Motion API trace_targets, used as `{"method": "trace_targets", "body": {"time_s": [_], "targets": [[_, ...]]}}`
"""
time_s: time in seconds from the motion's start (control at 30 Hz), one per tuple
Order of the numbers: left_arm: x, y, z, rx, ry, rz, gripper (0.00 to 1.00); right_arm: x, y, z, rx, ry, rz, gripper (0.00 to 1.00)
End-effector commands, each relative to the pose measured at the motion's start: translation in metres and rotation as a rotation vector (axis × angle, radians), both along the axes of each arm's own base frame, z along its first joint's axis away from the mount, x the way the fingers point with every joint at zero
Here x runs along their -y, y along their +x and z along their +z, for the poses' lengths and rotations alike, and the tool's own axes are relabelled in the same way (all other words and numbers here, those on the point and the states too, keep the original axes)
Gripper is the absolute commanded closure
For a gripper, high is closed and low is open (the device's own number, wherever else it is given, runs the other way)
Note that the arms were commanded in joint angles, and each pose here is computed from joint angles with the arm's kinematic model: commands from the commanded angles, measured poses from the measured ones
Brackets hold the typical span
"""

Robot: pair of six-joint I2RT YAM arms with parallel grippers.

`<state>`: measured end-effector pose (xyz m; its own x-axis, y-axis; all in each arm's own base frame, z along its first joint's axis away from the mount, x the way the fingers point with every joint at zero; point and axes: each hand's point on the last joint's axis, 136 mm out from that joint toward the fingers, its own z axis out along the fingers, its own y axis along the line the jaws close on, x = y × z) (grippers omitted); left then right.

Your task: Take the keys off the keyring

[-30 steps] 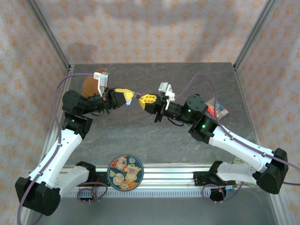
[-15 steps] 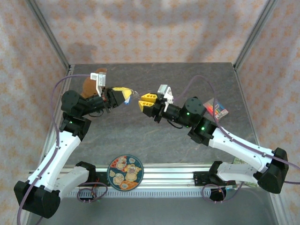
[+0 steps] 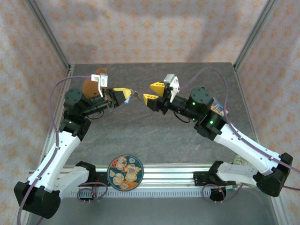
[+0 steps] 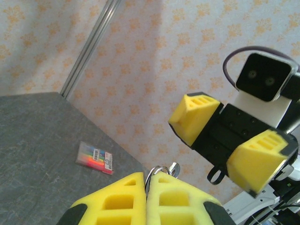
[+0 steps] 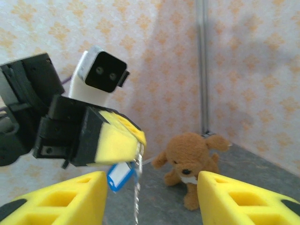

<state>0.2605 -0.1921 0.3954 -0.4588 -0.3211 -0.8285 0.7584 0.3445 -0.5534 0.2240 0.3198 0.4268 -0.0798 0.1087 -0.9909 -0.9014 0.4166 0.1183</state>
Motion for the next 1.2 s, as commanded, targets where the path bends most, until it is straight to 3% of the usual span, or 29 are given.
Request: {"method": "trace_targets", "body": {"time_s": [0.0,0.3,0.4,0.5,0.63,0.67,0.83,1.03,1.17], "targets": [[-0.002,-0.005,0.017,0.061,-0.004,0.01,1.0,-0.017,-0.01,-0.001,-0.065,-0.014,0.122,0.46],[-0.002,-0.007,0.02,0.075,-0.001,0.014,1.0,-0.037,-0.005,-0.014,-0.135,-0.031,0.184,0.53],[-0.003,-0.007,0.021,0.079,-0.003,0.015,1.0,-0.037,-0.004,-0.014,-0.137,-0.031,0.182,0.68],[-0.003,-0.007,0.022,0.082,-0.005,0.017,1.0,-0.037,-0.001,-0.015,-0.133,-0.04,0.165,0.97],[-0.004,-0.006,0.021,0.078,-0.003,0.03,1.0,-0.032,0.009,-0.019,-0.122,-0.072,0.097,1.0],[-0.006,-0.005,0.018,0.072,0.008,0.046,0.97,-0.03,0.01,-0.021,-0.114,-0.086,0.086,1.0],[-0.015,-0.003,0.011,0.086,0.059,0.111,0.62,-0.024,0.008,-0.026,-0.107,-0.165,0.097,1.0],[-0.016,-0.007,0.019,0.117,0.092,0.104,0.52,-0.015,0.006,-0.036,-0.144,-0.233,0.132,1.0],[-0.008,-0.01,0.025,0.128,0.104,0.031,0.45,-0.012,0.001,-0.042,-0.18,-0.271,0.205,1.0]]}}
